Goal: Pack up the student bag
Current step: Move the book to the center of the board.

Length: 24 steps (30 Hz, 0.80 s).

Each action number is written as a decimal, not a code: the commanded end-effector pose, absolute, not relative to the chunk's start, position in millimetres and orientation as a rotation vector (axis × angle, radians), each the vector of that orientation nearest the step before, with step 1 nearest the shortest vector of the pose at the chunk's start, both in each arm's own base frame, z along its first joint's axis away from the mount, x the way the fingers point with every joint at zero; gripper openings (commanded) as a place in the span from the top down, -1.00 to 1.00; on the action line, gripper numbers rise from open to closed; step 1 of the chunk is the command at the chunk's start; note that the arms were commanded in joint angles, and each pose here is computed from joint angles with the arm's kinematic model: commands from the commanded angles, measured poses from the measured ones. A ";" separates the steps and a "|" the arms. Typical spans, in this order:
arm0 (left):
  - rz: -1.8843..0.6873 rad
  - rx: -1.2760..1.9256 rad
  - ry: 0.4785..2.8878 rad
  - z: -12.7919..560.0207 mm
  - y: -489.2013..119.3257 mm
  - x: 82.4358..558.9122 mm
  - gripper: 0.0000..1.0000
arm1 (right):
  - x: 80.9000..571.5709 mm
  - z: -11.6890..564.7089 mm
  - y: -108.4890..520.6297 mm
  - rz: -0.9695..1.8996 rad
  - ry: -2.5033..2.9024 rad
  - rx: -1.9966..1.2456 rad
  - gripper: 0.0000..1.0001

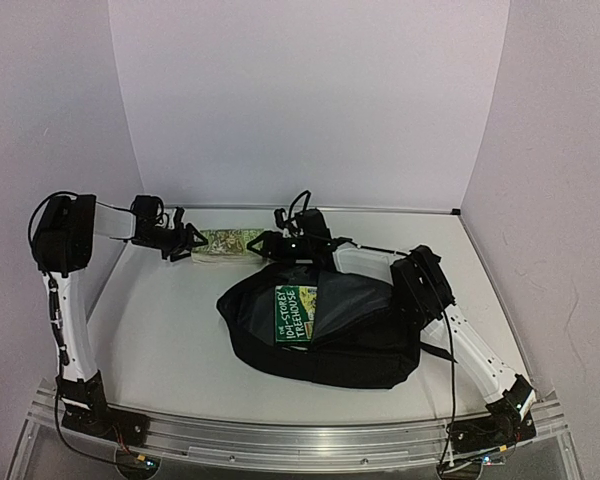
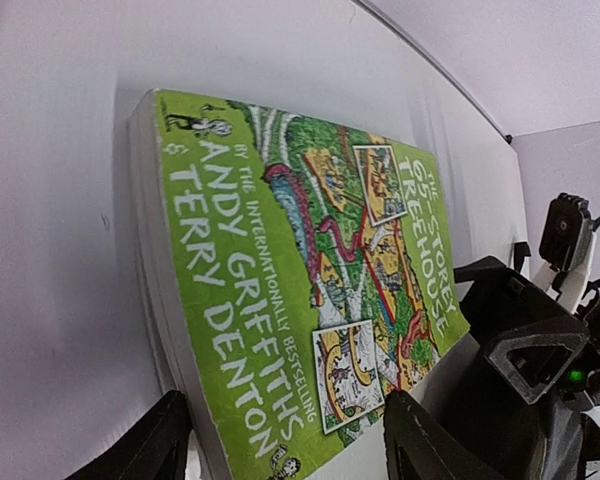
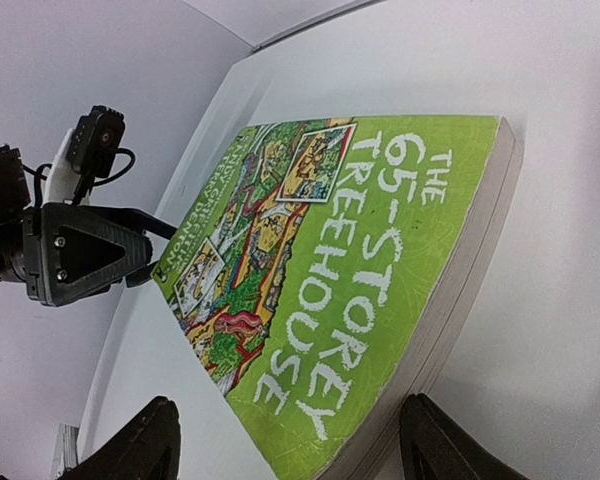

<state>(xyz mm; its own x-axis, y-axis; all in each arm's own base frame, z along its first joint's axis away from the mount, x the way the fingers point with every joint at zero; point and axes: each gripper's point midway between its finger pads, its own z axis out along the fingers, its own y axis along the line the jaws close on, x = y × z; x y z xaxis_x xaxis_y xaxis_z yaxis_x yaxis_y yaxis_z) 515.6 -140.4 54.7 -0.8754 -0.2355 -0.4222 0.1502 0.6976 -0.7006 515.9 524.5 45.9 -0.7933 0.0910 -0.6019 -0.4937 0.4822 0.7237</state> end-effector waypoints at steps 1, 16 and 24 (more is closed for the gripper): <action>-1.108 -0.001 2.361 102.2 -168.6 482.3 -0.31 | 470.3 84.8 551.0 1.426 2.082 -0.554 -0.49; -1.033 -0.246 2.573 88.7 -162.6 330.1 -0.31 | 402.9 96.4 579.2 1.468 2.087 -0.726 -0.48; -0.777 -0.196 2.487 150.0 -133.4 306.8 -0.41 | 425.7 154.6 557.6 1.260 2.028 -0.537 -0.60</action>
<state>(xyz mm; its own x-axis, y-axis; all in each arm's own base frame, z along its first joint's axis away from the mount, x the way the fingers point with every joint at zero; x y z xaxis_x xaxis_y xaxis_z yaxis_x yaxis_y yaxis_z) 300.9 -148.9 103.4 -0.9149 -0.2882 -0.2826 -0.0425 0.7650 -0.6427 414.0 561.7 56.0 -0.7803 -0.1171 -0.6144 -0.5967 0.4334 0.6753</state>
